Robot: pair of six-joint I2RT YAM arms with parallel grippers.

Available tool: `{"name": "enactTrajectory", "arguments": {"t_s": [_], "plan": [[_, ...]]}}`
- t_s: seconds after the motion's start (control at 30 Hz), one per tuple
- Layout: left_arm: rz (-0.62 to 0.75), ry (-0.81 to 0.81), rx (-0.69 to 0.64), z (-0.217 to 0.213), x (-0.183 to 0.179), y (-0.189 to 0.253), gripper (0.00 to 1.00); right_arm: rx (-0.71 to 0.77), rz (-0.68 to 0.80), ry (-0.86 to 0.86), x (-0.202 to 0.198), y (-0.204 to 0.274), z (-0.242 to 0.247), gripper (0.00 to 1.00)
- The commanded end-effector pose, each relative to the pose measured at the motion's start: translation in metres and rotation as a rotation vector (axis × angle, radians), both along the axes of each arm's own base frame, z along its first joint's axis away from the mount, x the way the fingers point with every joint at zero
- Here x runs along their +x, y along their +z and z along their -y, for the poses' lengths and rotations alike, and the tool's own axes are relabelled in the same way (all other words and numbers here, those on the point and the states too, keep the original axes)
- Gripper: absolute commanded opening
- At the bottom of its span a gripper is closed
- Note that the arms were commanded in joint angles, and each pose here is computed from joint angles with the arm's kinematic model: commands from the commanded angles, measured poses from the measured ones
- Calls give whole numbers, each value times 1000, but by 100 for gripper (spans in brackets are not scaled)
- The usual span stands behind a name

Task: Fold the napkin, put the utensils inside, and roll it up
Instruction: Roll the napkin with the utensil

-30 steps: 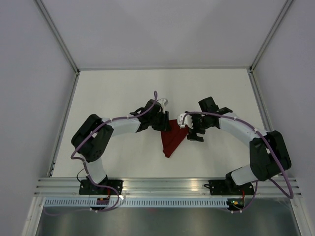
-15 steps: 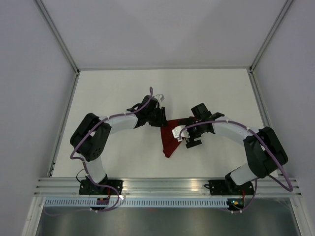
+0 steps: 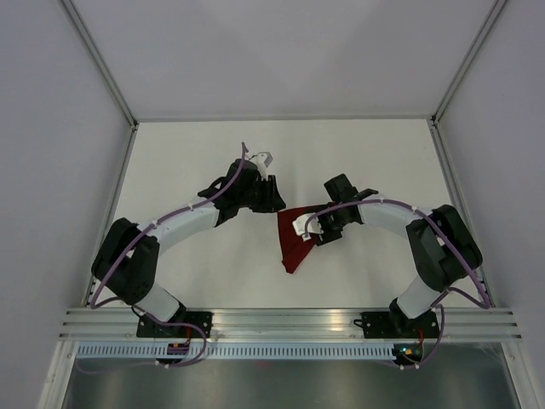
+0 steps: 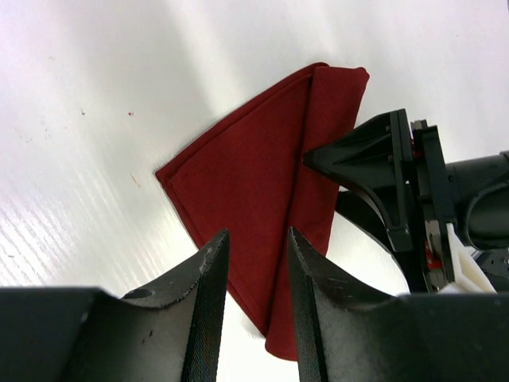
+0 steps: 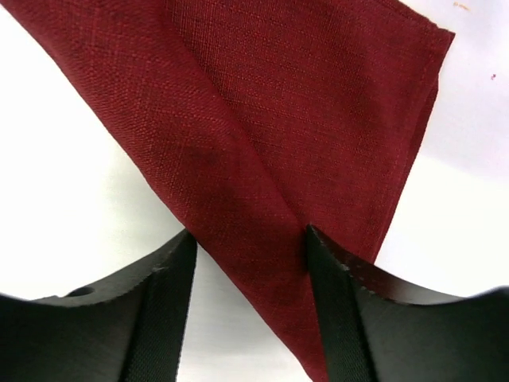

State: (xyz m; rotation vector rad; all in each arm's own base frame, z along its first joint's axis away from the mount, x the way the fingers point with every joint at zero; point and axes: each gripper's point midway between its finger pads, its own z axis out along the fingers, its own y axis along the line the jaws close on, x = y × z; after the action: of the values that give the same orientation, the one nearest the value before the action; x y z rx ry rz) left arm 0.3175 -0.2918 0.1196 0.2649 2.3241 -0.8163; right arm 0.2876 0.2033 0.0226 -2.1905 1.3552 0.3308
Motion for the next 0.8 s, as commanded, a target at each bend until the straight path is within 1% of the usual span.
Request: {"name": "enactTrajectory", "arguments": {"t_s": [0.0, 0.13, 0.17, 0.2, 0.23, 0.27, 0.3, 0.37, 0.47, 0.5, 0.53, 0.6, 0.63, 0.77], "plan": [[-6, 24, -12, -8, -7, 10, 41, -7, 0, 18, 4, 0, -5, 62], [14, 7, -16, -12, -14, 20, 41, -65, -78, 1, -1, -4, 1, 53], [31, 5, -25, -13, -15, 27, 41, -93, -132, -8, -10, -6, 5, 51], [39, 1, -24, -15, -17, 29, 41, -98, -152, -19, -4, -3, 1, 47], [50, 4, -27, -16, -18, 32, 41, -109, -193, -47, -5, -3, 2, 46], [61, 4, -31, -18, -19, 36, 41, -147, -260, -51, -16, -4, 7, 46], [83, 1, -39, -21, -22, 44, 41, -160, -286, -59, -10, -4, 4, 45], [104, -2, -45, -23, -25, 50, 41, -198, -361, -90, -15, -3, 7, 44], [153, -12, -49, -30, -32, 60, 41, -254, -478, -147, -27, -14, 12, 43], [165, -11, -31, -34, -34, 56, 41, -271, -509, -155, -27, -18, 12, 43], [195, -2, -39, -38, -35, 64, 41, -290, -550, -168, -32, -19, 14, 42], [214, -4, -35, -42, -39, 62, 41, -323, -606, -210, -34, -26, 14, 41], [243, 1, -47, -45, -40, 70, 41, -341, -639, -222, -38, -26, 17, 41], [319, -10, -34, -47, -49, 76, 41, -393, -736, -287, -44, -41, 17, 41]]}}
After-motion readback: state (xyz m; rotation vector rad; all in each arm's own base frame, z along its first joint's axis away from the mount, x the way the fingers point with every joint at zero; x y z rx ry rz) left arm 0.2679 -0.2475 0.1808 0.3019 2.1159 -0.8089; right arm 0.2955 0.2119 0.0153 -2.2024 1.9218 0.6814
